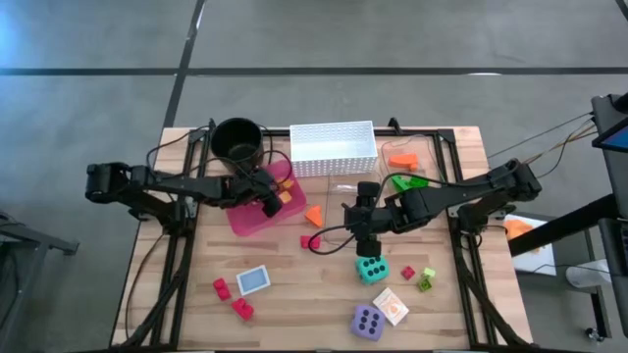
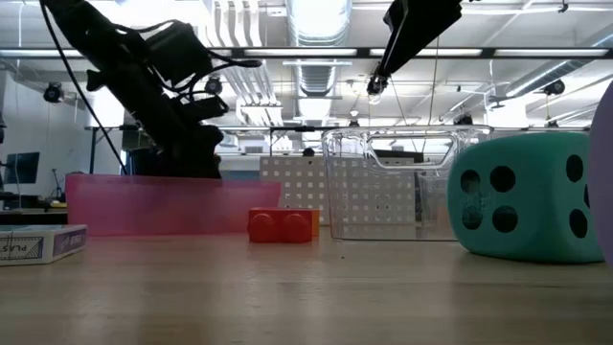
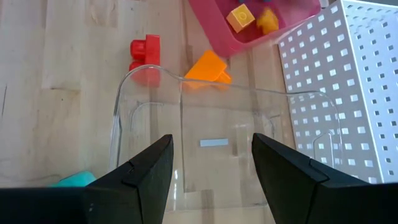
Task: Pick & Place Toys
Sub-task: Put the small red game piece into the red bin
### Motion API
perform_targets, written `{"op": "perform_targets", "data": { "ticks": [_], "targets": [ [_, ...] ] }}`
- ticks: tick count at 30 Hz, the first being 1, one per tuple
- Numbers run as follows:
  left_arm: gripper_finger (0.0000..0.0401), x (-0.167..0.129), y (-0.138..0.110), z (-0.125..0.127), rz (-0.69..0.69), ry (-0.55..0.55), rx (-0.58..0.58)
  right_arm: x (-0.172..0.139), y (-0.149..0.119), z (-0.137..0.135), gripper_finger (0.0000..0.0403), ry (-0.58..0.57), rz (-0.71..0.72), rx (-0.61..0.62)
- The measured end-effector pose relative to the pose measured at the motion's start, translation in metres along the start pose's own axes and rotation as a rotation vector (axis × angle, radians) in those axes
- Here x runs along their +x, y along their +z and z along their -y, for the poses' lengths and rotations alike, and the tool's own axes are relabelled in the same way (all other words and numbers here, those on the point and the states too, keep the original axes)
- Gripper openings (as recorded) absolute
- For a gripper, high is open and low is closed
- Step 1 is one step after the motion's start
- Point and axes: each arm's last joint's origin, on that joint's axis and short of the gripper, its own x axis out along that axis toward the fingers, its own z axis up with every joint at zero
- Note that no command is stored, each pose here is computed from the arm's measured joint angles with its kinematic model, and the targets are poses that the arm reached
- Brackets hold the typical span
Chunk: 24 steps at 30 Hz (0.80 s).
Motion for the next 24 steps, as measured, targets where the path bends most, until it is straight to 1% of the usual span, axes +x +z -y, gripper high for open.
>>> {"op": "perform_targets", "data": {
  "ticks": [3, 6, 8, 11, 14, 17, 20, 22, 24],
  "targets": [
    [0.0257, -0.002, 0.006, 0.001, 0.017, -0.005, -0.001, 0.000, -0.001, 0.000, 0.0219, -0.001, -0.006, -0.003],
    [0.0264, -0.009, 0.019, 0.004, 0.061, -0.034, -0.010, -0.001, -0.006, 0.000, 0.0219, -0.006, -0.052, 0.000],
    [0.0264, -0.014, 0.029, 0.010, 0.086, -0.086, 0.003, -0.003, -0.012, 0.000, 0.0219, 0.007, -0.113, 0.011],
    [0.0264, -0.024, 0.040, 0.020, 0.116, -0.190, 0.022, -0.011, -0.022, 0.000, 0.0219, 0.061, -0.197, 0.017],
    [0.0264, -0.033, 0.047, 0.032, 0.142, -0.273, 0.041, -0.025, -0.032, -0.001, 0.0219, 0.104, -0.261, 0.033],
    [0.0264, -0.042, 0.045, 0.048, 0.156, -0.366, 0.080, -0.043, -0.043, -0.005, 0.0219, 0.100, -0.226, 0.058],
    [0.0264, -0.052, 0.036, 0.065, 0.181, -0.442, 0.121, -0.058, -0.059, -0.011, 0.0219, 0.058, -0.114, 0.078],
    [0.0264, -0.057, 0.029, 0.074, 0.196, -0.468, 0.146, -0.061, -0.074, -0.016, 0.0219, 0.034, -0.037, 0.101],
    [0.0264, -0.062, 0.024, 0.081, 0.222, -0.485, 0.159, -0.061, -0.090, -0.021, 0.0219, 0.041, 0.033, 0.130]
  ]
}}
